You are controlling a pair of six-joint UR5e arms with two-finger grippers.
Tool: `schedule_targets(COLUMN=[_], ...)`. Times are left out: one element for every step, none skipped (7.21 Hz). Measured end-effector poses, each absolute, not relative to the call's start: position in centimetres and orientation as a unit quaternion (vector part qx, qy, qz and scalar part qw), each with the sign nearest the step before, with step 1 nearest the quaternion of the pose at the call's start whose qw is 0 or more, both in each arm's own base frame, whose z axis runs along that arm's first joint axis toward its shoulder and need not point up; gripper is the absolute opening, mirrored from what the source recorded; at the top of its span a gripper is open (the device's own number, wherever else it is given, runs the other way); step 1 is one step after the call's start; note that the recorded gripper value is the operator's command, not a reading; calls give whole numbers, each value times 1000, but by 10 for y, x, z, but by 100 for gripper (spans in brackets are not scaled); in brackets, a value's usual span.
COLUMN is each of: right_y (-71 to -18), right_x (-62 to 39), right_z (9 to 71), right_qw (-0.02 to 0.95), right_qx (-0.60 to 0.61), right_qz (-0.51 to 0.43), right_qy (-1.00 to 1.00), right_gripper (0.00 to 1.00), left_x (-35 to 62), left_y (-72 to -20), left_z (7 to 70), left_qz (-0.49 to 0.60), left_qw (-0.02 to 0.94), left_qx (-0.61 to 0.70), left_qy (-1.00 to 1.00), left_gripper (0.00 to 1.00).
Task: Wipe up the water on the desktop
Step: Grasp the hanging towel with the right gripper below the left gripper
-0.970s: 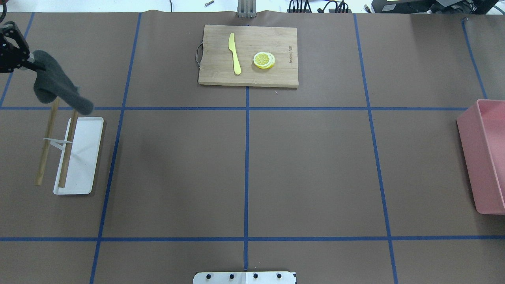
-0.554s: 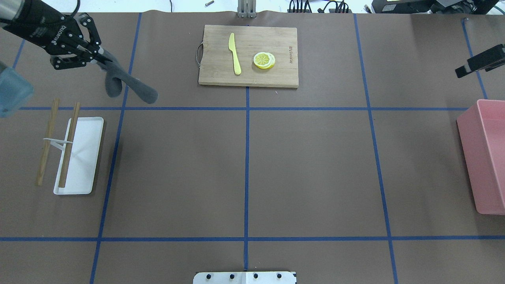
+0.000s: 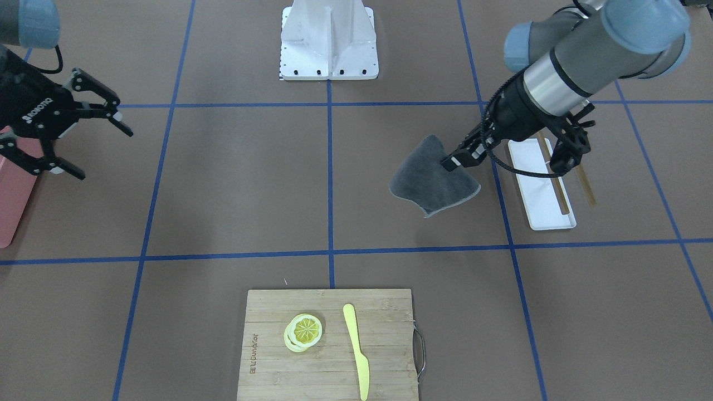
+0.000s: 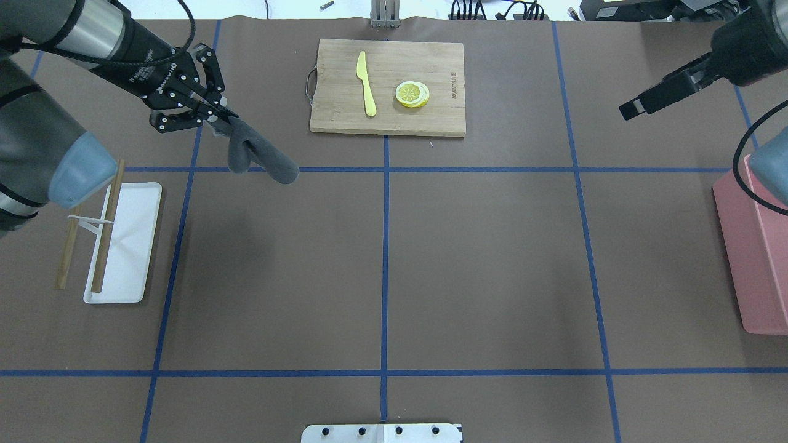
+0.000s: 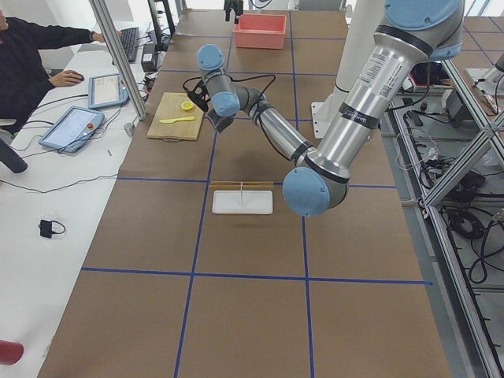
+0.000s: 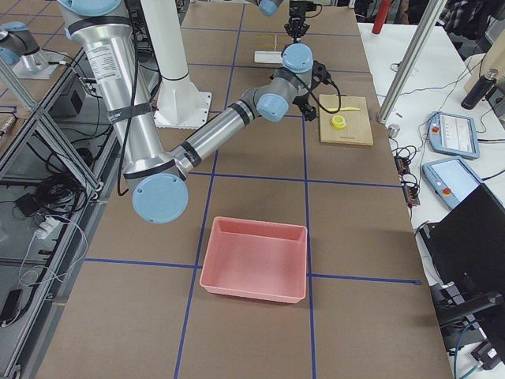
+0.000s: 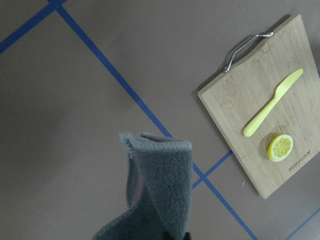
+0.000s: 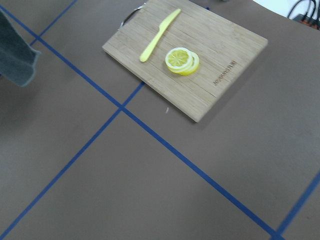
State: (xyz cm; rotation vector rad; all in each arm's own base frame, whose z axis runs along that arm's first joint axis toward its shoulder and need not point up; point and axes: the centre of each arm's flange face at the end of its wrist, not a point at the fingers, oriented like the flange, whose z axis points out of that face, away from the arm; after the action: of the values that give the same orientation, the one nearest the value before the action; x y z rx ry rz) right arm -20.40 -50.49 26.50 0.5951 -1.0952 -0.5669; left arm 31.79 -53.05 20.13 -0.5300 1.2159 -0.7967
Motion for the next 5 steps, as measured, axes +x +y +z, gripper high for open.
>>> schedule_targets(right_y=[-491, -470, -446, -419, -396], right_x=[-241, -284, -327, -366, -395], right_z=[246, 232, 224, 218, 213], right_qw=[757, 741, 726, 715, 707], right_qx=[298, 321, 345, 362, 376], right_qz=[-278, -287, -291, -291, -288], right_qy=[-510, -516, -519, -522, -525], right_gripper=[100, 100, 100, 100, 100], left_x=[341, 359, 371, 382, 395], left_y=[-520, -511, -506, -505, -505], left_z=[186, 174, 164, 154, 142], left_qz=[-359, -358, -357, -357, -357], left_qw=[712, 711, 709, 707, 705], left_qx=[-252, -261, -267, -274, -282], left_qy=[548, 547, 547, 546, 544], left_gripper=[0, 0, 0, 0, 0])
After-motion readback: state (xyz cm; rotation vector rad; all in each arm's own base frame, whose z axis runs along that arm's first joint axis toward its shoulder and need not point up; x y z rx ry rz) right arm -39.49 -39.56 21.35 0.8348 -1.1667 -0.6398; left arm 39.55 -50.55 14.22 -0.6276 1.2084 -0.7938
